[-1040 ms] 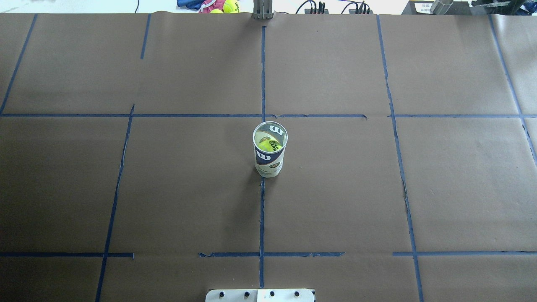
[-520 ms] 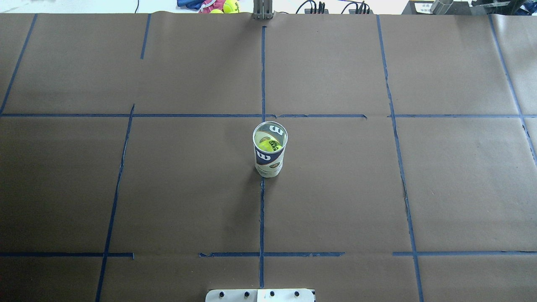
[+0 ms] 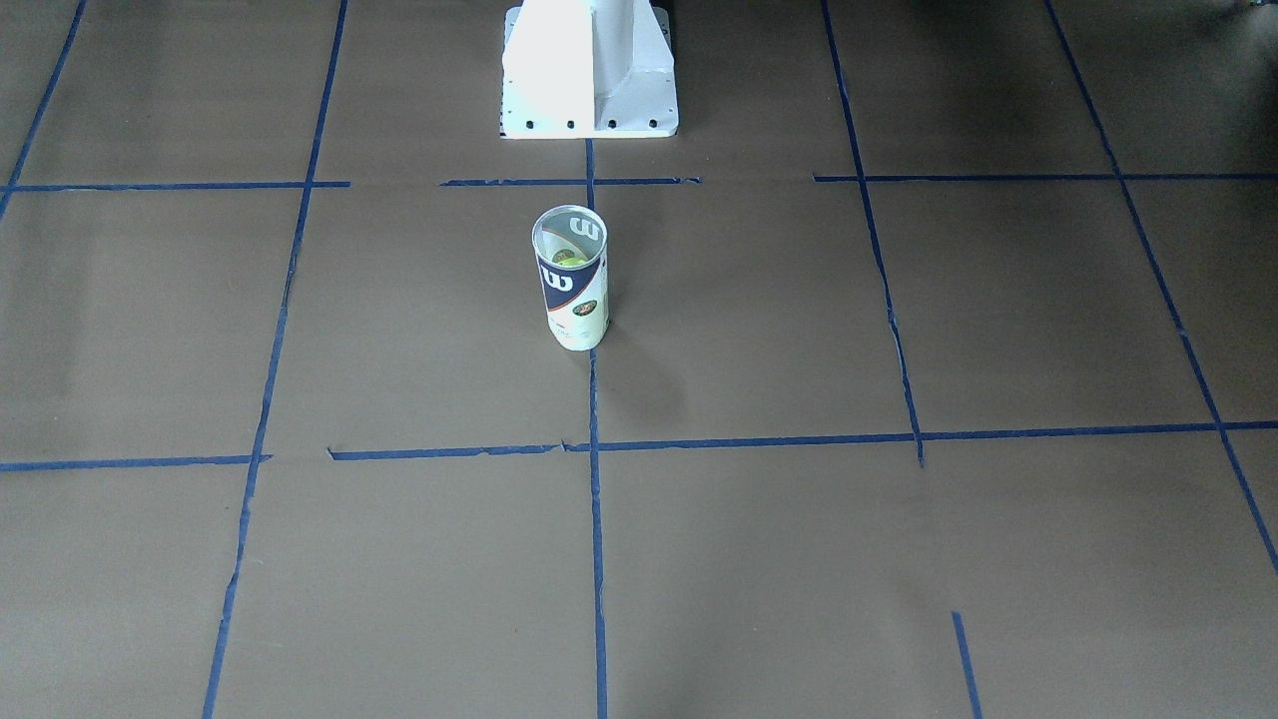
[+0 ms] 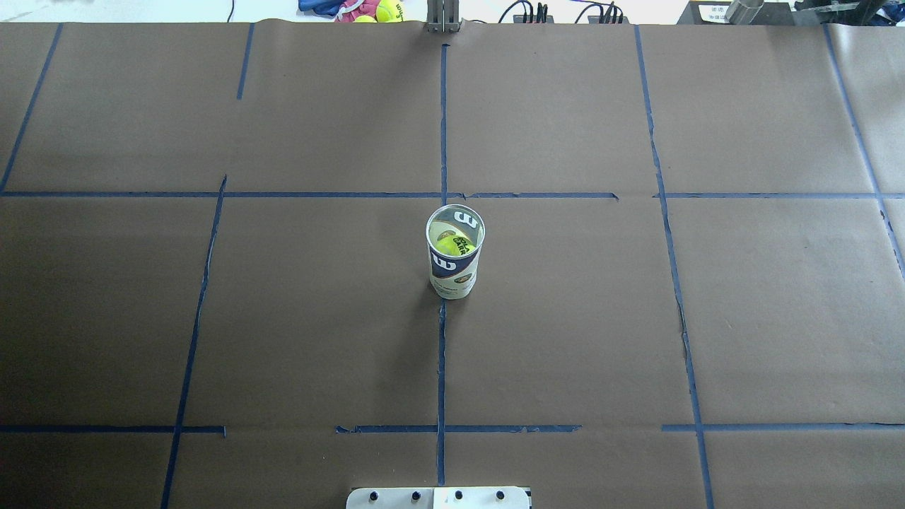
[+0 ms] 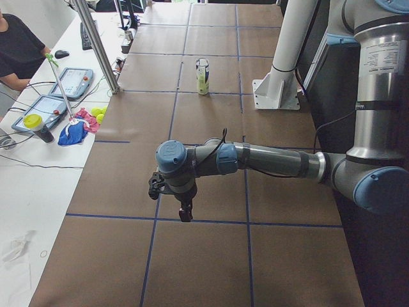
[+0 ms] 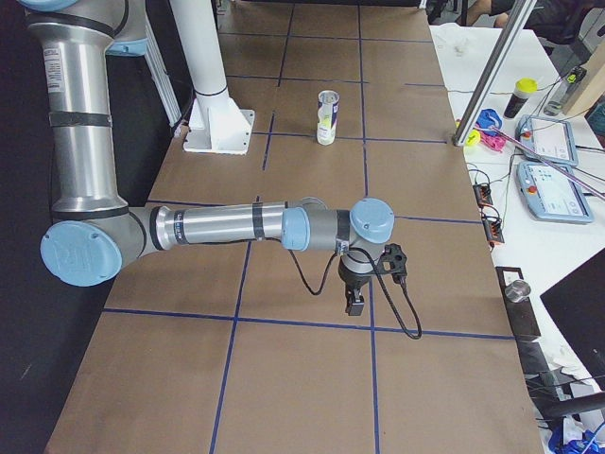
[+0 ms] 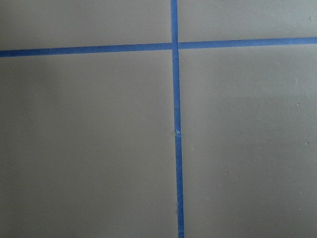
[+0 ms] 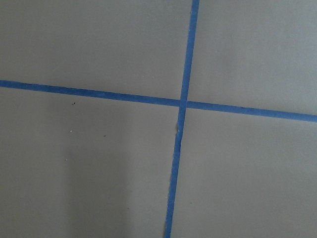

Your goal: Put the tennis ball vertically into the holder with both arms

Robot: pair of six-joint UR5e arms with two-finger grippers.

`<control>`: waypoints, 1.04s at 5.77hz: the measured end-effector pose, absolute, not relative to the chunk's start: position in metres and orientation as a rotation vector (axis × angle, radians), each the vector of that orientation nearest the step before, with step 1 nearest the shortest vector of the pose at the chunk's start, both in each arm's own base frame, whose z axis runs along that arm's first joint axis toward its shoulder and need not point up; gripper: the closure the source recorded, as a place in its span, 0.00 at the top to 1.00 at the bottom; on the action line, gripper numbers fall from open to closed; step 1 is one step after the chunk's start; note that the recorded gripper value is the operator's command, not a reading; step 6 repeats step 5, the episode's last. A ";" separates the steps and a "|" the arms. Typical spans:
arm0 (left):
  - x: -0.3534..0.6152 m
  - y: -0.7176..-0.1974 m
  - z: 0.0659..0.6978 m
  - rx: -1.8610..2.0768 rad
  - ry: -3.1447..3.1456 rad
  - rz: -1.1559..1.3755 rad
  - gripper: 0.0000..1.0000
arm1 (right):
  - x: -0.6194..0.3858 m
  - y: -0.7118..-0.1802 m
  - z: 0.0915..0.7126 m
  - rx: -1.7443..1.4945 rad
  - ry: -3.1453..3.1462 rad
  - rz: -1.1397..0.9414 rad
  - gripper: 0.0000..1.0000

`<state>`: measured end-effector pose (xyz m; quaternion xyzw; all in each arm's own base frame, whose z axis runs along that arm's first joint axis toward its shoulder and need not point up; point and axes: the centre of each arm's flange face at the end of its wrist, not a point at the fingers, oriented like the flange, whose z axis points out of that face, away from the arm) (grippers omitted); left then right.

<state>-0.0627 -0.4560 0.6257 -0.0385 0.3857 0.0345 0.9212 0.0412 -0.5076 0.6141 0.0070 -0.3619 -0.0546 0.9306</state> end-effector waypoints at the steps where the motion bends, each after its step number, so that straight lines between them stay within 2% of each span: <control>1: -0.062 -0.456 0.627 -0.084 0.791 0.070 1.00 | 0.041 -0.508 0.614 0.015 -0.742 -0.112 1.00; 6: -0.063 -0.455 0.635 -0.100 0.783 0.064 1.00 | 0.041 -0.506 0.611 0.022 -0.748 -0.112 1.00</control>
